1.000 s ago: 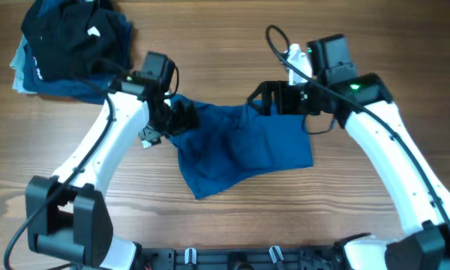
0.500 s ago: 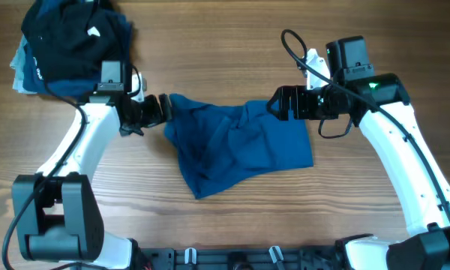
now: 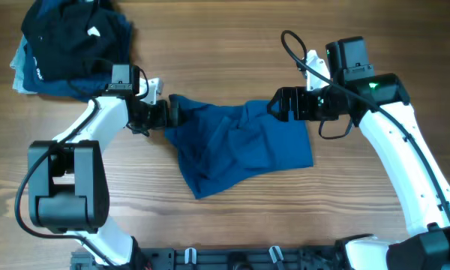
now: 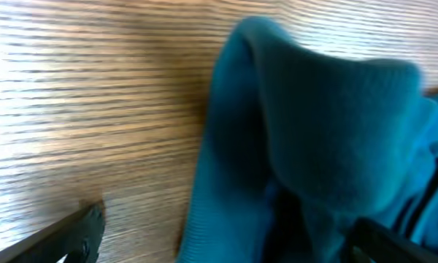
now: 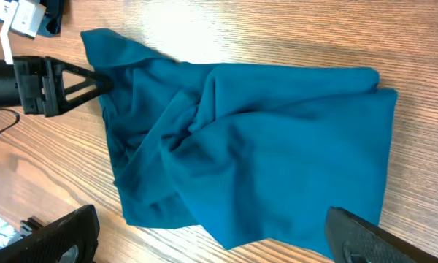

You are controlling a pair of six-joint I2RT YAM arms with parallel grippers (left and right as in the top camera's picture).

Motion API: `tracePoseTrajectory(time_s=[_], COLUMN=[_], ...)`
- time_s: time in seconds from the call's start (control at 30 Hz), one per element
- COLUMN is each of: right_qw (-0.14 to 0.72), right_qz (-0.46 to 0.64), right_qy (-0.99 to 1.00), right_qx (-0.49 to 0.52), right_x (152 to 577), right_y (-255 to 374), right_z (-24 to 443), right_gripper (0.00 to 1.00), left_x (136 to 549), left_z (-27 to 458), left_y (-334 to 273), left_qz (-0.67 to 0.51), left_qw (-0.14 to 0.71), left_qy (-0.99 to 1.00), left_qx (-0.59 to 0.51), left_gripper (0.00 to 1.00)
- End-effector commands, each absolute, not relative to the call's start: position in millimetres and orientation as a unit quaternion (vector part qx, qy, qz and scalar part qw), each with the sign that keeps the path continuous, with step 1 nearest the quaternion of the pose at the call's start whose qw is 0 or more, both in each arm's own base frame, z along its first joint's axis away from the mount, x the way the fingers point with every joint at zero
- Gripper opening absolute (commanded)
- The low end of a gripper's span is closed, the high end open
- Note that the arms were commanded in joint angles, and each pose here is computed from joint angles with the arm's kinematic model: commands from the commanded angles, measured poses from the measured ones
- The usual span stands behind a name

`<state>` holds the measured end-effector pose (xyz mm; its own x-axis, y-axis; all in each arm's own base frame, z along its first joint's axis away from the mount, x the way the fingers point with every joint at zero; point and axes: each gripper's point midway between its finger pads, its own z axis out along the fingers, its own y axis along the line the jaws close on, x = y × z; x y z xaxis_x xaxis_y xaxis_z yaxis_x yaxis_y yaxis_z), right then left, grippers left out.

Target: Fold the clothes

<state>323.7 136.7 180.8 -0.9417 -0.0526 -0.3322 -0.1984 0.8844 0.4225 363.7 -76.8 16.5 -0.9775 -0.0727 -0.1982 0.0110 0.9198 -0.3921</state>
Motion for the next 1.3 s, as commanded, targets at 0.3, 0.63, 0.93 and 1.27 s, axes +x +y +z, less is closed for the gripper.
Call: tracePoseTrajectory(time_s=[0.3,0.63,0.93,1.27], right_qw=[0.170,0.171,0.174,0.181], right_qz=[0.239,0.239,0.239,0.240], right_qy=[0.953,0.953,0.952,0.950], right_qx=[-0.078,-0.079,-0.079,-0.081], right_x=[324,325,326,329], right_y=[140,140,140,141], right_z=[189,189,189,191], right_gripper=[0.99,0.99,1.00,0.99], left_x=[328,312,296,271], left_z=[1,1,18,90], left_y=[-89,-89,-85,-77], left_qz=[-0.232,-0.233,-0.221,-0.205], left_qw=[0.045,0.012,-0.021,0.028], left_qy=[0.972,0.972,0.970,0.972], left_qx=[-0.005,-0.015,-0.097,-0.112], left_gripper=[0.31,0.08,0.04,0.04])
